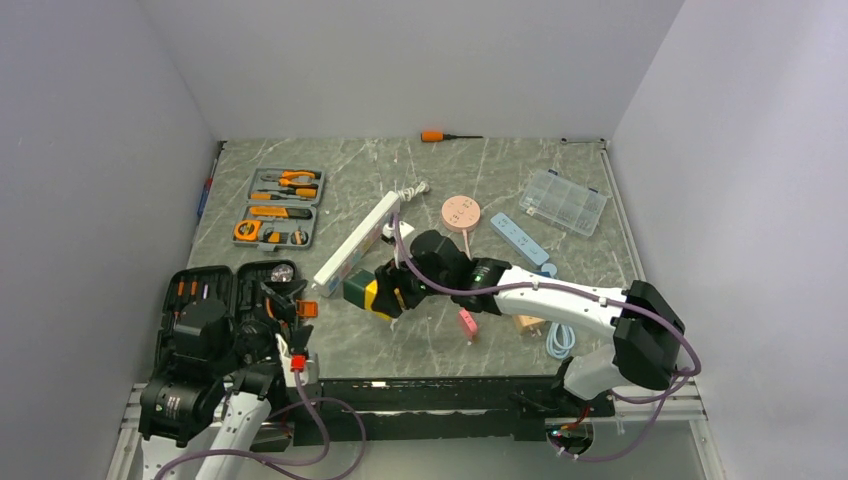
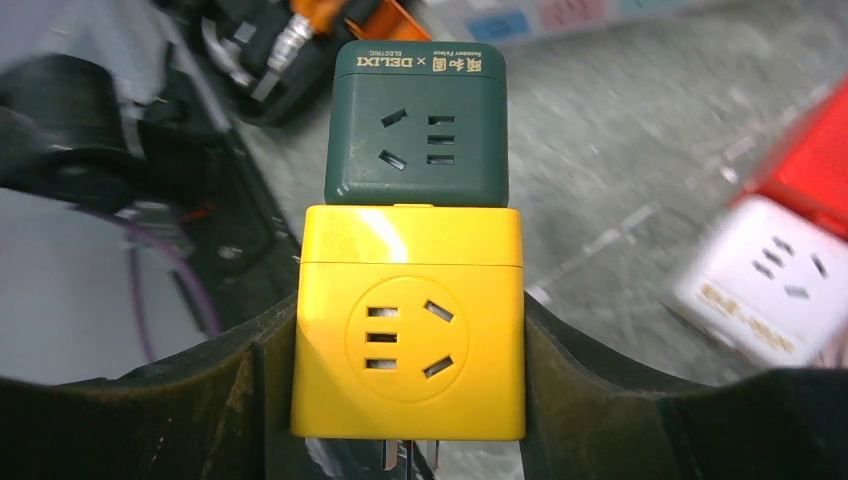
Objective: Pull the plug off the socket
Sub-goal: Remove the plug from the socket.
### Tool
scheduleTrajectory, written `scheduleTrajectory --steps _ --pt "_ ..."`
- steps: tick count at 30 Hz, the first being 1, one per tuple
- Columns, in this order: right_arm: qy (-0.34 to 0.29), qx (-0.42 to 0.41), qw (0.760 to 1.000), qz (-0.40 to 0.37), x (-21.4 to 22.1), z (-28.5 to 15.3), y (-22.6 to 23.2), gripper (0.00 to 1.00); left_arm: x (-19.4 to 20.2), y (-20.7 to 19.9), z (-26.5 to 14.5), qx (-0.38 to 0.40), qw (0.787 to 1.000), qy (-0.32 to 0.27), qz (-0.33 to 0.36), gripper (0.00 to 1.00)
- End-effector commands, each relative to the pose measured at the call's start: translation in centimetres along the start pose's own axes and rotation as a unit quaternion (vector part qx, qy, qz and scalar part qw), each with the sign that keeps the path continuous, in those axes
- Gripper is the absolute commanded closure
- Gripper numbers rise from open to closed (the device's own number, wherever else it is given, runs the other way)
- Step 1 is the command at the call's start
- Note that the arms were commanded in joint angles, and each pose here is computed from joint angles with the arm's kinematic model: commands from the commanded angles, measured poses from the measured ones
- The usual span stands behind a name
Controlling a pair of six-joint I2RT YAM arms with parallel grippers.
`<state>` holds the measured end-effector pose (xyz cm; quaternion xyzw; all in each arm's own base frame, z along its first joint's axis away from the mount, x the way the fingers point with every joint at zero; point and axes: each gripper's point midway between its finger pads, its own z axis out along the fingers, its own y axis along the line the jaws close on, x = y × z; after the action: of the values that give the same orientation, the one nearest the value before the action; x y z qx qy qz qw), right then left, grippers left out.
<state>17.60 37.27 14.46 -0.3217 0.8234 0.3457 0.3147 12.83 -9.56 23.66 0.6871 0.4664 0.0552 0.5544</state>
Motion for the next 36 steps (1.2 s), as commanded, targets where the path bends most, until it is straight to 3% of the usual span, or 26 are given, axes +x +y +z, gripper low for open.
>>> scheduleTrajectory --steps 1,5,13,22,27,32,36 --pt "-0.093 -0.128 0.987 -0.007 -8.4 -2.0 6.6 1.0 -4.9 0.9 0.2 0.005 0.992 -0.125 0.034 0.01" --pt "-0.121 -0.173 0.977 -0.01 -10.9 -3.1 8.9 1.0 -6.2 0.6 0.0 0.009 0.986 -0.16 0.046 0.01" --pt "-0.121 -0.217 0.968 -0.016 -11.1 -4.0 11.1 1.0 -5.2 0.3 1.3 0.001 0.98 -0.162 0.115 0.01" --pt "-0.116 -0.229 0.966 -0.03 -10.2 -5.2 12.4 1.0 -3.0 1.0 2.6 0.011 0.988 -0.119 0.098 0.01" --pt "-0.109 -0.238 0.964 -0.04 -10.0 -5.1 13.5 1.0 -3.7 1.2 2.4 -0.001 0.984 -0.136 0.114 0.01" --pt "-0.109 -0.242 0.963 -0.041 -10.1 -5.2 14.0 1.0 -2.7 -0.4 2.8 0.032 0.983 -0.122 0.132 0.13" --pt "-0.106 -0.253 0.961 -0.039 -9.8 -5.4 14.4 1.0 -1.8 -0.1 3.0 0.034 0.986 -0.099 0.129 0.32"
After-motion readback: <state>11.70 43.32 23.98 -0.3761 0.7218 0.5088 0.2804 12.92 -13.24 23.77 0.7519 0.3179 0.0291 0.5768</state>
